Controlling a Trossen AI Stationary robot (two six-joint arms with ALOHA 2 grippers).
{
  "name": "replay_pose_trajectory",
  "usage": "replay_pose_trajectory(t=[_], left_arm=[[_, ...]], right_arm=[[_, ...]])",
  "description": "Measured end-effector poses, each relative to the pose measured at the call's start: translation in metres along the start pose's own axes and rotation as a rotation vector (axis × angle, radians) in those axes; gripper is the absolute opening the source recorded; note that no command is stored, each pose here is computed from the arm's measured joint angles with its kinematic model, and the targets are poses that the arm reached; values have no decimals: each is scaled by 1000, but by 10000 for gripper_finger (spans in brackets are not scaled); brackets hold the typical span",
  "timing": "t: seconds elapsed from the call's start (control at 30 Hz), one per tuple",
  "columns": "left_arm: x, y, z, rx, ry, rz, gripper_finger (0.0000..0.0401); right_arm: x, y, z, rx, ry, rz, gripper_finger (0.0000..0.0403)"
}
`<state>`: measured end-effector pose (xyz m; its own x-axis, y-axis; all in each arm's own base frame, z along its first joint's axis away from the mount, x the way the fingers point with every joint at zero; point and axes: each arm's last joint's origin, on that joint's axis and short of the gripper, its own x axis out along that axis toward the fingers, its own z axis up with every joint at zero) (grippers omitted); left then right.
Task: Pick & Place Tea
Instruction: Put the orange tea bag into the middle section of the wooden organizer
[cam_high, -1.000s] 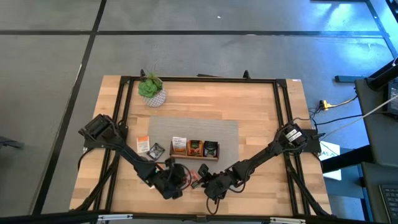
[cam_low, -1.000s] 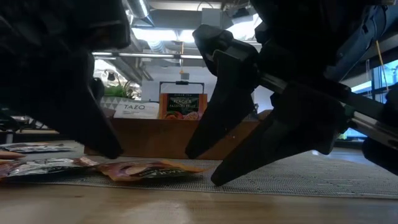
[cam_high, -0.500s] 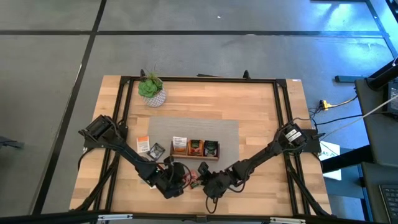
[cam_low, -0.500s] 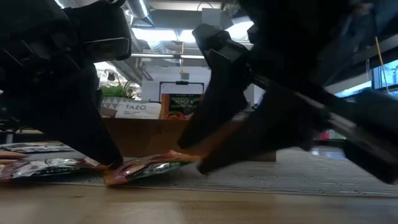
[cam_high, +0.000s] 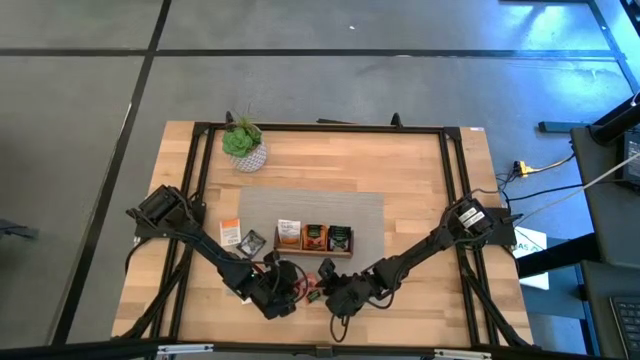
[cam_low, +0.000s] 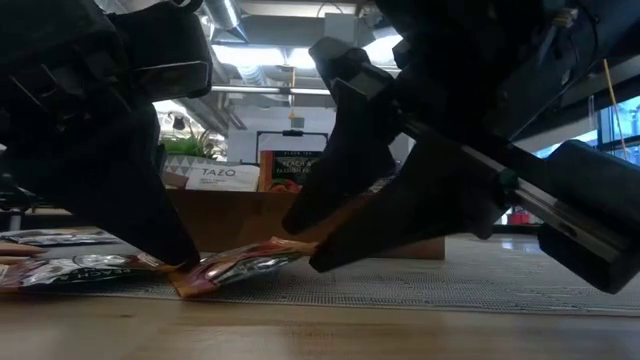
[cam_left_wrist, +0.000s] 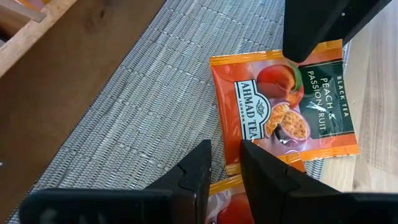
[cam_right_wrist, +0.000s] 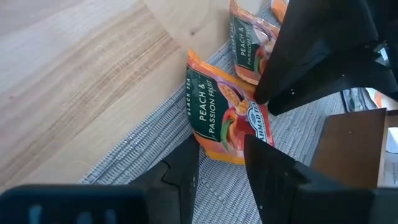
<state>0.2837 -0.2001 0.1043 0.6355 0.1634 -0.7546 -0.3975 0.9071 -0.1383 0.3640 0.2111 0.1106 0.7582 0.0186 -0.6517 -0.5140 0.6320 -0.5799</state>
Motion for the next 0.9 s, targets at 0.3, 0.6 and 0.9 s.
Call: replay_pose_trajectory(t=[0.3, 0.6, 0.9], left_arm=[[0, 0, 0, 1, 0, 1, 82], [-6, -2, 2, 16, 0, -22, 82], [-46, -7, 30, 13, -60, -158, 82]], right_arm=[[1, 0, 0, 2, -28, 52, 39], [0, -3, -2, 0, -8, 38, 5], [-41, -31, 20, 5, -118, 49, 4]])
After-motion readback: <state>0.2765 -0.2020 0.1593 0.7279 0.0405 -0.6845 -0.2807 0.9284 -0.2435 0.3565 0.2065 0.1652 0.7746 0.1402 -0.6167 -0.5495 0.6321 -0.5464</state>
